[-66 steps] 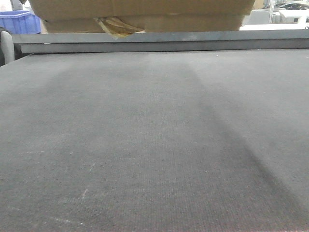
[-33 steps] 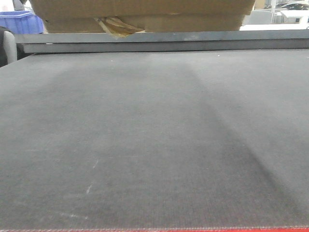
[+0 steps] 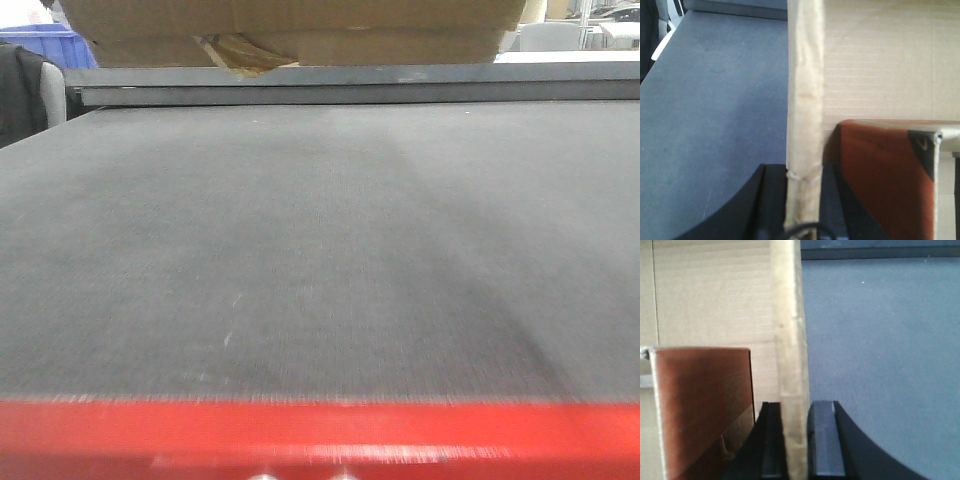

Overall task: Stack two boxes on right shelf middle
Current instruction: 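Back away from the red table holding the boxes in both grippers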

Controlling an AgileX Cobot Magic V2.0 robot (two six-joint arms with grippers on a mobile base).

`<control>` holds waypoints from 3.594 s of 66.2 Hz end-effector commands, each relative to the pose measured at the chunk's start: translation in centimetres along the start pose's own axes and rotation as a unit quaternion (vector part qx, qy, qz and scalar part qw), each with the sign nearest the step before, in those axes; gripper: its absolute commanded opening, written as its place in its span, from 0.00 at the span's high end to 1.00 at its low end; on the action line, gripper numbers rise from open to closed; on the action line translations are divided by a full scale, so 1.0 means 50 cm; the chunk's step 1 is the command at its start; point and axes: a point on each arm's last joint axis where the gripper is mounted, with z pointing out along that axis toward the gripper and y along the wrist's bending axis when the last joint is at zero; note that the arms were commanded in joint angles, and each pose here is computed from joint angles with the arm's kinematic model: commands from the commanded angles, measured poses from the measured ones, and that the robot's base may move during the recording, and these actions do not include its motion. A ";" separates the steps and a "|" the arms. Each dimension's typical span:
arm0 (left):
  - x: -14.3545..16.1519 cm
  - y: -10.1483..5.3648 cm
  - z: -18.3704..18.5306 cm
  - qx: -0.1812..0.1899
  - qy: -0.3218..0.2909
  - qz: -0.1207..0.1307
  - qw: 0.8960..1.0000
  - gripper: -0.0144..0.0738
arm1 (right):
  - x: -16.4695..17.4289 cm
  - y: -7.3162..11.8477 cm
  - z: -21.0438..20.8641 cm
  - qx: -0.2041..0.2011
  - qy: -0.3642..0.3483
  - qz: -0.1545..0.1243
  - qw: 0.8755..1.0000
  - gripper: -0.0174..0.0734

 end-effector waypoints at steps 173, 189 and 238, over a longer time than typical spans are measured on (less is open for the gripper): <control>-0.022 0.006 -0.024 0.012 -0.037 -0.007 0.999 0.96 | -0.020 -0.003 -0.022 -0.008 -0.040 0.002 0.999 0.98; -0.022 0.006 -0.024 0.012 -0.037 -0.007 0.999 0.96 | -0.020 -0.003 -0.022 -0.008 -0.040 0.002 0.999 0.98; -0.022 0.007 -0.024 0.010 -0.039 -0.006 0.999 0.96 | -0.020 -0.003 -0.022 -0.008 -0.040 0.002 0.999 0.98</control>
